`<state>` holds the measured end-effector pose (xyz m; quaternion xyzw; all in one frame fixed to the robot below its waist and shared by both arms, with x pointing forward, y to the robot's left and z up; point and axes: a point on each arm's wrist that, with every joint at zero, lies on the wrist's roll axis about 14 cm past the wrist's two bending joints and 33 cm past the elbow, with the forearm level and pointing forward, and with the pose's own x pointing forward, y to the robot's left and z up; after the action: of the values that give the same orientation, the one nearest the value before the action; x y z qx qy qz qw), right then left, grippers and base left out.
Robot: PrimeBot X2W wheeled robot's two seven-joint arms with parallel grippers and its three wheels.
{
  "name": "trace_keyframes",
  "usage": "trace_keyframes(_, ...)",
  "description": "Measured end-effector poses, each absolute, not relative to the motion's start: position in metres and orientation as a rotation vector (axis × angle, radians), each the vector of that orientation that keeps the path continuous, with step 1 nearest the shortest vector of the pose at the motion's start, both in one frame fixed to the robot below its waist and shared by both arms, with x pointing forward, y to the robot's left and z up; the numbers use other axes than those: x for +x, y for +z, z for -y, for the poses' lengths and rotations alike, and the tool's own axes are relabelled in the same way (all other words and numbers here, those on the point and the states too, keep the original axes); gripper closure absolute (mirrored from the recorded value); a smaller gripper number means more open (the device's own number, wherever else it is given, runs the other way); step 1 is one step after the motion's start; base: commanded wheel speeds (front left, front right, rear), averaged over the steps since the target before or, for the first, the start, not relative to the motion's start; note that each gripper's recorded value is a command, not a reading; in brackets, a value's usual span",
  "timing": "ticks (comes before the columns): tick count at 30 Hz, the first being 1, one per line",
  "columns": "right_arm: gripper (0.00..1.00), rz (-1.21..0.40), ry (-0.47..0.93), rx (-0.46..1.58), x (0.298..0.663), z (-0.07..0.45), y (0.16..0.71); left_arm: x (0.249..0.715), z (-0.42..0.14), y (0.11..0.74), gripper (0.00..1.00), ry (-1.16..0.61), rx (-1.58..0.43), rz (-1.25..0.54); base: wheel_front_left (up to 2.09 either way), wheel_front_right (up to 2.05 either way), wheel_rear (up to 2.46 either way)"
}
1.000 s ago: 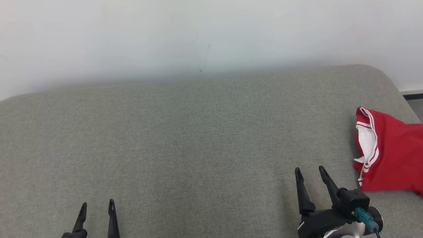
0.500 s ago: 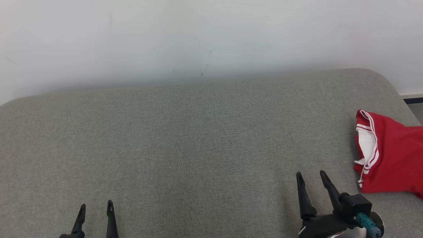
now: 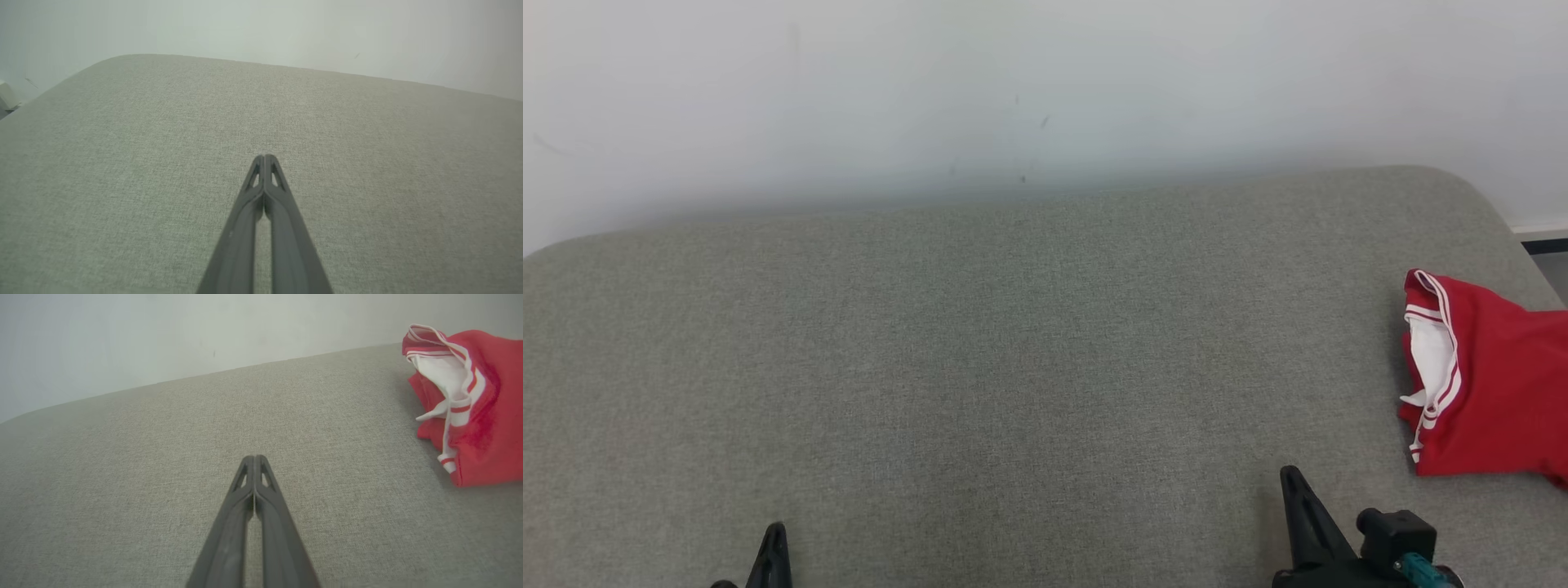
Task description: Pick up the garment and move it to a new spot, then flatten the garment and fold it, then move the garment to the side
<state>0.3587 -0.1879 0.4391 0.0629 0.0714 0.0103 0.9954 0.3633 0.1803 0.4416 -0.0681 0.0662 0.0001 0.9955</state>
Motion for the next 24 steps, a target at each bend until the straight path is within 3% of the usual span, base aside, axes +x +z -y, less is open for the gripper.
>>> trace_keyframes(24, 1.0, -0.127, -0.087, 0.533, 0.365, 0.202, 0.45, 0.366, -0.191, 0.443, 1.0, 0.09, -0.54, -0.156, 0.0, 0.0, 0.0)
